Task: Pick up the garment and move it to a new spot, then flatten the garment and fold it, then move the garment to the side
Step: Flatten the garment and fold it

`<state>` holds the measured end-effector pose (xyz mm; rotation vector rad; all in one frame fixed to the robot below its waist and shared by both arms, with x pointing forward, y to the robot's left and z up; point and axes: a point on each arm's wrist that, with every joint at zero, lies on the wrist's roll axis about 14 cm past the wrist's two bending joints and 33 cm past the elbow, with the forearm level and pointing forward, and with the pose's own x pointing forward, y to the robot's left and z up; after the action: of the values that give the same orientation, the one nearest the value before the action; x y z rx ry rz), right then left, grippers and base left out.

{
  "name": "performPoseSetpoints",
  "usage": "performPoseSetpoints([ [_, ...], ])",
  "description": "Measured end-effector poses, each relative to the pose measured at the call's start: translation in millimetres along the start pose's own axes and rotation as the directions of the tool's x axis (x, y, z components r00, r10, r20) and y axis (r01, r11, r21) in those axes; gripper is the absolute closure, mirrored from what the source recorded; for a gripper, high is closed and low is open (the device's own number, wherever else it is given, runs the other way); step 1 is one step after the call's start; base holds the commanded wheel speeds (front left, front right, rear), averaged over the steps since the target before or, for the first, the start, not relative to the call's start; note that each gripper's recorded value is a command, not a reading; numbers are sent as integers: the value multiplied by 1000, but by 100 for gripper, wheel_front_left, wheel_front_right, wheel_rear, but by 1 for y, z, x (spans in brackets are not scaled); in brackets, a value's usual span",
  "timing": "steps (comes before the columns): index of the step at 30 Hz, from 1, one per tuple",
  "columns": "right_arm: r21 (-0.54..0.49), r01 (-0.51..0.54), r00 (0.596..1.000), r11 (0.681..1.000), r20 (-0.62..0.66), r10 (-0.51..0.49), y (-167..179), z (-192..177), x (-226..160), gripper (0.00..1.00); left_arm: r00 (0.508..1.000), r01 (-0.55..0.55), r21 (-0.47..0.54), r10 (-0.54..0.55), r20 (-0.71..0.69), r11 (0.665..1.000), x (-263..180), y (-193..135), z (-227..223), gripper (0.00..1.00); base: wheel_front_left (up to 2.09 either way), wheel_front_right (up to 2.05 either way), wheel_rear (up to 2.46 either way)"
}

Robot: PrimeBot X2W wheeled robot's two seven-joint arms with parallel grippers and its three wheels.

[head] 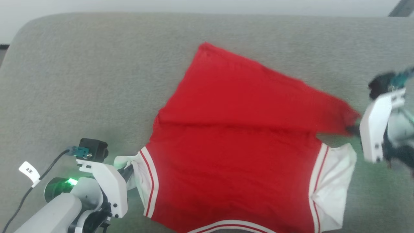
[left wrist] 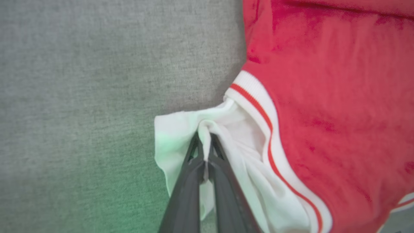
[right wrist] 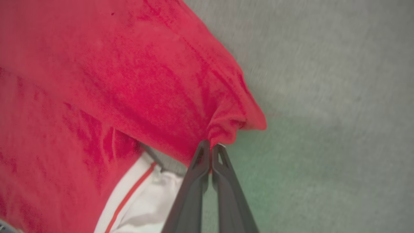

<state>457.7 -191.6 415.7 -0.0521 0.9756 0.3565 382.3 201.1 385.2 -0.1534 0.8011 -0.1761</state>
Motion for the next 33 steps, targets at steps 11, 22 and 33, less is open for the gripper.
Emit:
performPoseSetpoints([
  [11, 204, 1, 999, 979, -43, 8, 17, -97, -23, 100, 999, 38, 28, -38, 3, 999, 5, -17, 10, 100, 0, 0, 0],
  [22, 259, 19, 1000, 966, -13, -17, 29, -112, -13, 0, 999, 37, 22, -37, -10, 999, 8, -17, 7, 100, 0, 0, 0],
  [33, 169, 25, 982, 985, 181, -56, 27, -52, -49, 0, 999, 35, 20, -35, 0, 999, 2, -18, 7, 100, 0, 0, 0],
])
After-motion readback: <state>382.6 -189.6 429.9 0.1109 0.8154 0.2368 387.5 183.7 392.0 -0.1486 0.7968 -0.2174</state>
